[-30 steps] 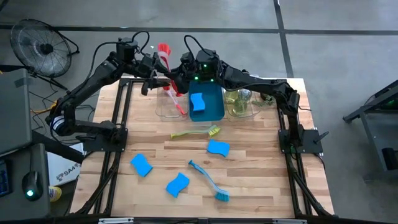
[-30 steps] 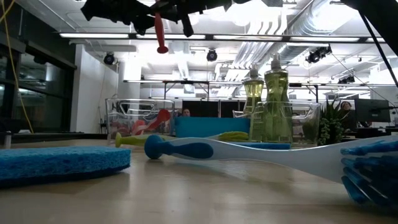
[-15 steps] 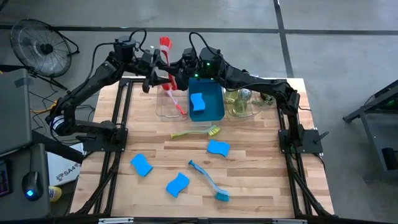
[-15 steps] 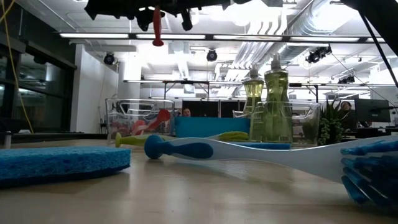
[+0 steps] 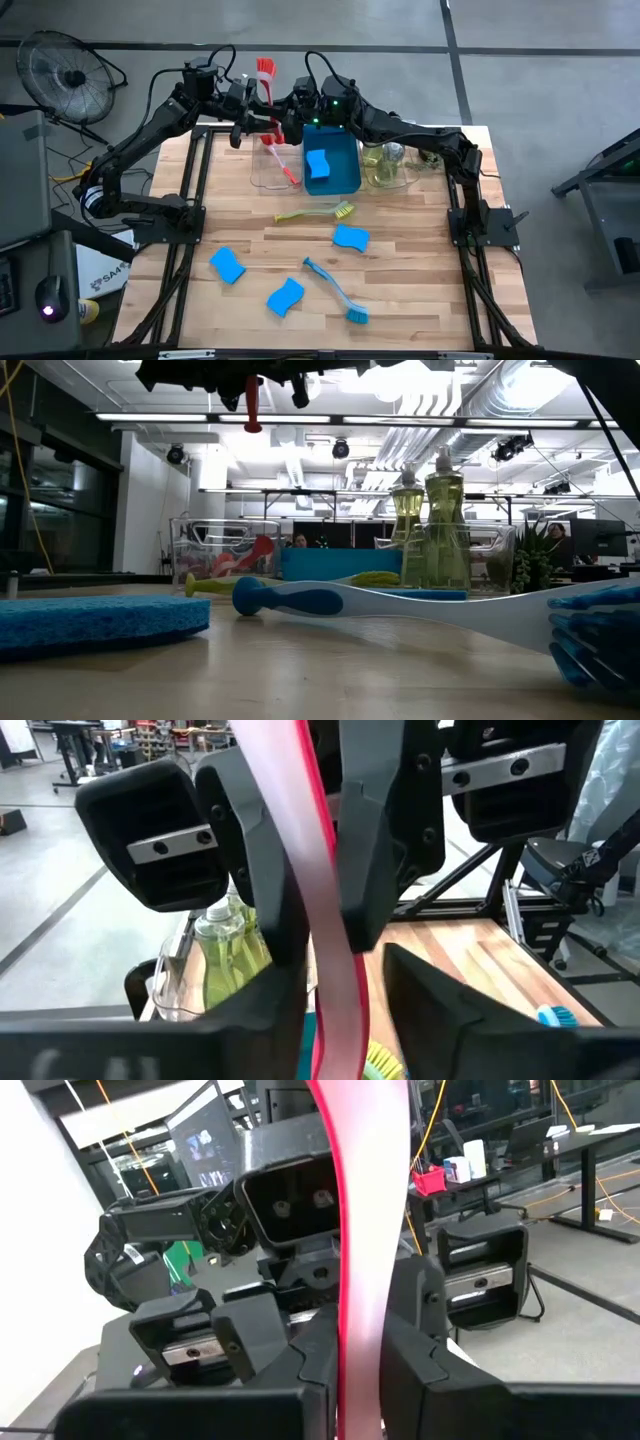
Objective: Pick & Place Kitchen Sink Supplies
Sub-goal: Put the red dish brush into the left transparent bin
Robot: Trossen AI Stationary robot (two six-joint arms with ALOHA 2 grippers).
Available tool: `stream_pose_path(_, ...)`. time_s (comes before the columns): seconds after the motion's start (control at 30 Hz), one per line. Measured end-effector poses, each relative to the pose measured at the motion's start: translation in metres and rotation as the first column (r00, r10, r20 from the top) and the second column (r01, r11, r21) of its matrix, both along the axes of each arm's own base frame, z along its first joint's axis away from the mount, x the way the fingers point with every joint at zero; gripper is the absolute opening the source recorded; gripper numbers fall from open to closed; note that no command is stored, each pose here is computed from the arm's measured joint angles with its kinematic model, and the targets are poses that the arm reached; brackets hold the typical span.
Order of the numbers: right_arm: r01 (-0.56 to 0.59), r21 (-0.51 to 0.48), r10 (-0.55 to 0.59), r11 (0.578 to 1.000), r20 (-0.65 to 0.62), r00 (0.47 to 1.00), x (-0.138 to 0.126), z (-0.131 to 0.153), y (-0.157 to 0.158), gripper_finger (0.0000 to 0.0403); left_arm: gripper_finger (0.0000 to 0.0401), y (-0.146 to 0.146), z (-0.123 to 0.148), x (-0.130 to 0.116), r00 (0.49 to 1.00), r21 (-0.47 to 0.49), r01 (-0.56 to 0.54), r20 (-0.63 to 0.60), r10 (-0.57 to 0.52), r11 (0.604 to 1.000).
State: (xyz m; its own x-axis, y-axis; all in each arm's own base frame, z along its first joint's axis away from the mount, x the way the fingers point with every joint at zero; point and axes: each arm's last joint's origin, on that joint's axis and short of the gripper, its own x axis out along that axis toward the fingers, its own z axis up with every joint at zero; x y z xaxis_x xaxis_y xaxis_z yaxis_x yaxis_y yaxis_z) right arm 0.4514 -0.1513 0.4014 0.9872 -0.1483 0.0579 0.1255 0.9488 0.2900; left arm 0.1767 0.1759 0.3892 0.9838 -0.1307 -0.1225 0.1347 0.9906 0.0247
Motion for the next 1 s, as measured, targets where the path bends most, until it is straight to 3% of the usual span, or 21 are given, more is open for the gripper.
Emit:
stream_pose_path(0.2,-0.01,0.001,0.01,1.0,-0.003,1.0,0.0,0.0,0.001,0.0037,0.0055,0.0,0.0,0.0,1.0,-0.005,0.007,-0.001,-0.007,1.0)
stream_pose_path(0.5,-0.016,0.005,0.016,1.0,-0.003,1.0,0.001,0.0,0.002,0.0045,0.0055,0.0,0.0,0.0,1.0,0.0,0.016,0.001,-0.016,1.0)
stream_pose_path(1.0,-0.055,0.135,0.053,0.989,0.017,0.998,-0.005,0.001,-0.011,0.0144,0.0057,0.0,-0.001,-0.001,1.0,-0.006,0.016,-0.008,-0.016,1.0)
